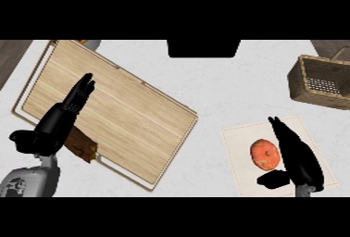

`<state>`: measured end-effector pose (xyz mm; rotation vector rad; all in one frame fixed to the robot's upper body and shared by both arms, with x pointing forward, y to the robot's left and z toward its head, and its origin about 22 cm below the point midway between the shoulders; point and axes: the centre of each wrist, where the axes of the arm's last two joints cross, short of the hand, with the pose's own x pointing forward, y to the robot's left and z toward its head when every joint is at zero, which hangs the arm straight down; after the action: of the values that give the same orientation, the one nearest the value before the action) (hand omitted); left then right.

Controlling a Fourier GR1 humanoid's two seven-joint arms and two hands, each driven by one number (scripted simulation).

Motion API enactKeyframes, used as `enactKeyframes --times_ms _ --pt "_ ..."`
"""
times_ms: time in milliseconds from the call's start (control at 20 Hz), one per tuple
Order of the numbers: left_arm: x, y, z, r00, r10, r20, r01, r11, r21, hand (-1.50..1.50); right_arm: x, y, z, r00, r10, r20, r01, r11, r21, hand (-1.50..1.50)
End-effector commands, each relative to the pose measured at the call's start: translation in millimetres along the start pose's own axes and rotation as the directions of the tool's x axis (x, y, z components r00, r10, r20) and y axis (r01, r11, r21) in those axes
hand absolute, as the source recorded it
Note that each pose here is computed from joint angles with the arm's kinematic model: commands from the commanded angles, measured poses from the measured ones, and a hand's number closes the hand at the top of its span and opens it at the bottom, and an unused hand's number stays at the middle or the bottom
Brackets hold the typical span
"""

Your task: Pick the squash from the placemat and place it in the basket

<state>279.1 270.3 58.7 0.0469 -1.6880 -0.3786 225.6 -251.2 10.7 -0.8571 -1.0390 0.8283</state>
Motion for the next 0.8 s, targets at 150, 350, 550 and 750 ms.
enactKeyframes --times_ms 150,350,550,750 --pt "-17 -4 1 1.000 -0.001 -0.006 0.001 1.000 -0.008 0.00 6 5 -15 1.000 -0.006 -0.009 0.006 0.999 0.039 -1.50" --pt "3 -18 -15 1.000 0.010 0.000 -0.010 1.000 -0.005 0.00 -21 26 -12 1.000 -0.008 -0.019 0.009 0.997 0.081 -1.50" --pt "7 -1 -17 1.000 0.011 0.016 -0.011 1.000 -0.004 0.00 1 39 -13 0.996 0.081 0.028 -0.085 0.980 0.180 1.50" --pt "-5 5 2 1.000 0.005 0.000 -0.005 1.000 0.010 0.00 13 38 -30 0.997 0.065 0.047 -0.071 0.988 0.138 1.50"
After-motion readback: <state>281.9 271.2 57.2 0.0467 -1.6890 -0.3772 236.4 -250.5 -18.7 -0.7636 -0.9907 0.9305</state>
